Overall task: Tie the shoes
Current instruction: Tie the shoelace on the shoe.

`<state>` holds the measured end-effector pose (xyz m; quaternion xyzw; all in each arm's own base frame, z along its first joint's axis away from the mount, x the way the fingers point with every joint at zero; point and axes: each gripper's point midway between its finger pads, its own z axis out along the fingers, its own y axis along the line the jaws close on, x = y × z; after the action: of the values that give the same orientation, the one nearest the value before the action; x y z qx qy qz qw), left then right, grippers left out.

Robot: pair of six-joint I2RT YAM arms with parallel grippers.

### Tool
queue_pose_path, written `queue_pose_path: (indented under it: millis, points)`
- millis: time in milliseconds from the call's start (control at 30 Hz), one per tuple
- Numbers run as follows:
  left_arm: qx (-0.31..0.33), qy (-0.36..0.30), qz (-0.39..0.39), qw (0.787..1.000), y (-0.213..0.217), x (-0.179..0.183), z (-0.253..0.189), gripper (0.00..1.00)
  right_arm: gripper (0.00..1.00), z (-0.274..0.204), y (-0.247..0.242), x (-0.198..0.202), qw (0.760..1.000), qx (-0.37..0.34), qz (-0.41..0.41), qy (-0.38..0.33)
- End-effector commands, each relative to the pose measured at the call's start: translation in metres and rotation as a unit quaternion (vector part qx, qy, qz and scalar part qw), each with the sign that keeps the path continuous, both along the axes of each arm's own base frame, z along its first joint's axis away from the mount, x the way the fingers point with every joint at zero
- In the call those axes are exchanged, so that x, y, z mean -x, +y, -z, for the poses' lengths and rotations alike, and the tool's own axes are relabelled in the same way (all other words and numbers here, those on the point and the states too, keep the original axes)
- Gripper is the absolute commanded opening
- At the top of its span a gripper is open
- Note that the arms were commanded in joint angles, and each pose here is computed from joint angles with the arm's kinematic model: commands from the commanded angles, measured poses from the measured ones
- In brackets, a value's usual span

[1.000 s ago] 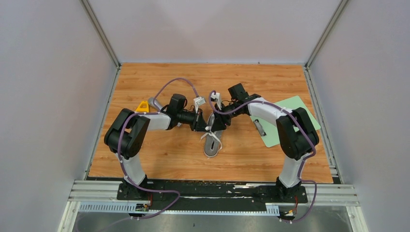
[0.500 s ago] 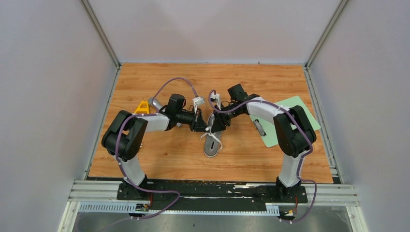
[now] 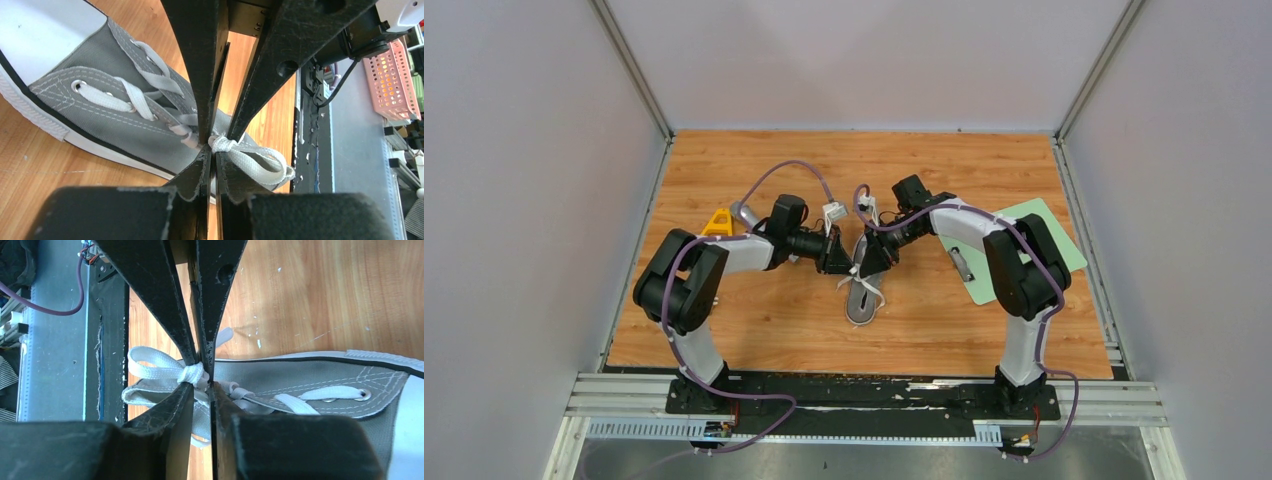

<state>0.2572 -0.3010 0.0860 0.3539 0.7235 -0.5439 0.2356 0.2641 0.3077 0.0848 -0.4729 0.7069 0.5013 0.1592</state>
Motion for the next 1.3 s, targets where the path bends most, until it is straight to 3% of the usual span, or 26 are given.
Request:
queue_pose_path:
  millis: [0,233,833,1067,1267]
  points:
    - [0.016,-0.047,0.024,0.998,0.0,0.001,-0.02,0.14,0.14,-0.008,0.007,0.005,0.999,-0.025,-0.023,0.003]
    - [-0.014,-0.08,0.042,0.996,0.006,-0.002,-0.018,0.25,0.03,-0.009,0.004,0.005,1.0,-0.016,-0.019,-0.005]
    - [-0.035,-0.071,0.039,0.996,0.009,-0.002,-0.023,0.39,0.0,-0.02,-0.005,-0.017,0.999,0.014,0.041,-0.016]
    - [-0.111,-0.046,-0.032,0.992,0.022,-0.022,-0.025,0.43,0.0,-0.031,-0.004,-0.02,0.998,0.011,0.061,-0.016]
    - [-0.106,-0.012,-0.089,0.99,0.03,-0.02,-0.045,0.44,0.0,-0.037,-0.008,-0.024,0.995,0.019,0.091,-0.038]
